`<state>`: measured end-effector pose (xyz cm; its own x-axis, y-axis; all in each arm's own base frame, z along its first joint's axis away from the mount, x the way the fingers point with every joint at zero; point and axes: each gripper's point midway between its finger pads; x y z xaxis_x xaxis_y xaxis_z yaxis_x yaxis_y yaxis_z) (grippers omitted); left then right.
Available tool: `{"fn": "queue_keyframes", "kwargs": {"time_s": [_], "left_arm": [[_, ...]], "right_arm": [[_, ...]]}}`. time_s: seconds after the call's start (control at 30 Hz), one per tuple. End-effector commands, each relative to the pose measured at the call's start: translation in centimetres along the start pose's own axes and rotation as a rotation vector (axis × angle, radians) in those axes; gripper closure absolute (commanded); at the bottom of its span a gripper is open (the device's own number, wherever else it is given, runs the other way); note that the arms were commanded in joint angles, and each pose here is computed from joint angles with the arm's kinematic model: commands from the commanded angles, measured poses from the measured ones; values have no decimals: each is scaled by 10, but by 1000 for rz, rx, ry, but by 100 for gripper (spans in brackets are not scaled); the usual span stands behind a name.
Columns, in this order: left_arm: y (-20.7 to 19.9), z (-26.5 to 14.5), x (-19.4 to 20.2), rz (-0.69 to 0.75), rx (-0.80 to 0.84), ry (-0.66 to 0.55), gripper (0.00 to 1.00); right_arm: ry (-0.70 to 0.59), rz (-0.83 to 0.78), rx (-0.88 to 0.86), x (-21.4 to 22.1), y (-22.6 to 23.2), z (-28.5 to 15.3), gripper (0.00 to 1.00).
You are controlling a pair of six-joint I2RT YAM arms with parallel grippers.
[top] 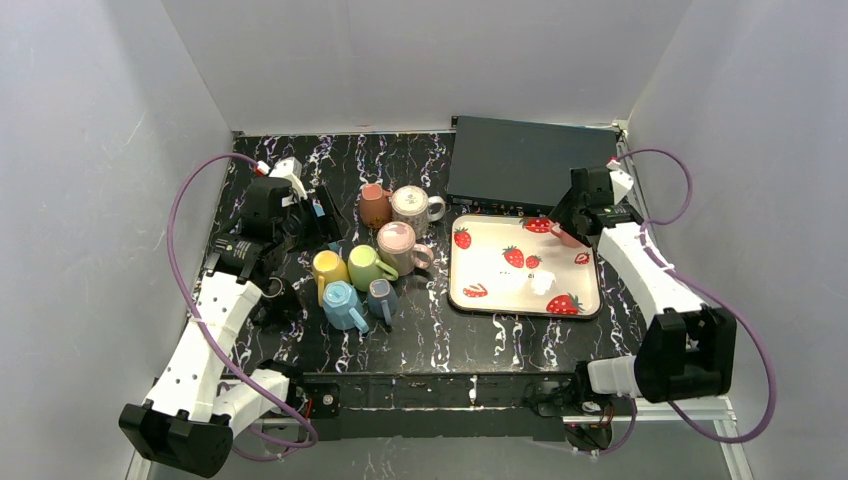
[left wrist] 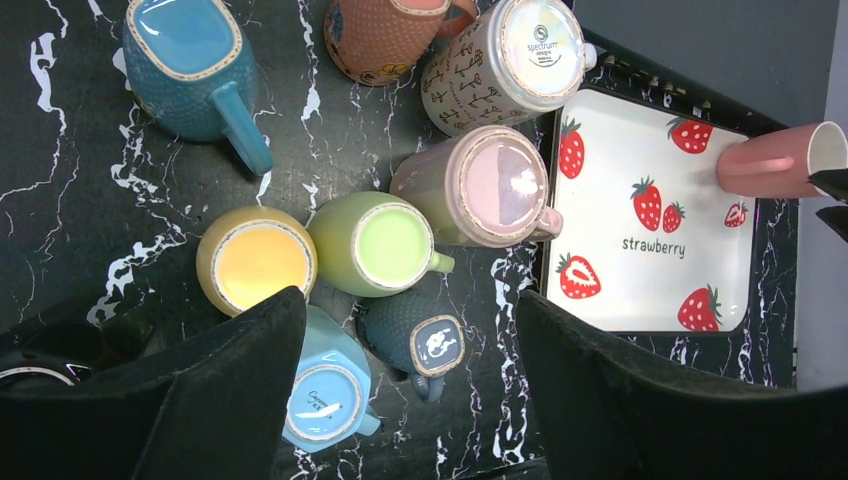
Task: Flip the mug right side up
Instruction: Turn over the cup at the center of the board.
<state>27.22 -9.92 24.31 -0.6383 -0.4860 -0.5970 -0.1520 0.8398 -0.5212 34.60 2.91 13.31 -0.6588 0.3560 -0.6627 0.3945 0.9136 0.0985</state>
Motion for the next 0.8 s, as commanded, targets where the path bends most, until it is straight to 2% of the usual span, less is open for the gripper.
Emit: {"fn": "queue_keyframes", "kwargs": {"time_s": [0.0,0.23,0.47,0.77], "left_arm": [[-7,-7,-9,13,19,-25,25],[-11,-15,-29,13,-3,-91,25],[-8,-21,-40,25,-32,-137,24],[8,-5,-54,7,-142,-188,23]], "right_arm": [[-61,21,42,-11,-15,-19,34],[-43,32,61,-10,-17,-20,34],[-57,19,79,-21,-19,-26,27],[-97,-9,56,-39,-12,-32,26]]}}
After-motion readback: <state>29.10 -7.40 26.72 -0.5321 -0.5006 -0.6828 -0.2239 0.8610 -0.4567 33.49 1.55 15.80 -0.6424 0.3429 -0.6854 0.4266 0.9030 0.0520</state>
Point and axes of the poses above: each gripper's point midway between its finger pads, its own z axis out along the fingers, its own y axis along the line the jaws close on, x = y × z, and after that the axes turned 12 degrees about -z, right-handed
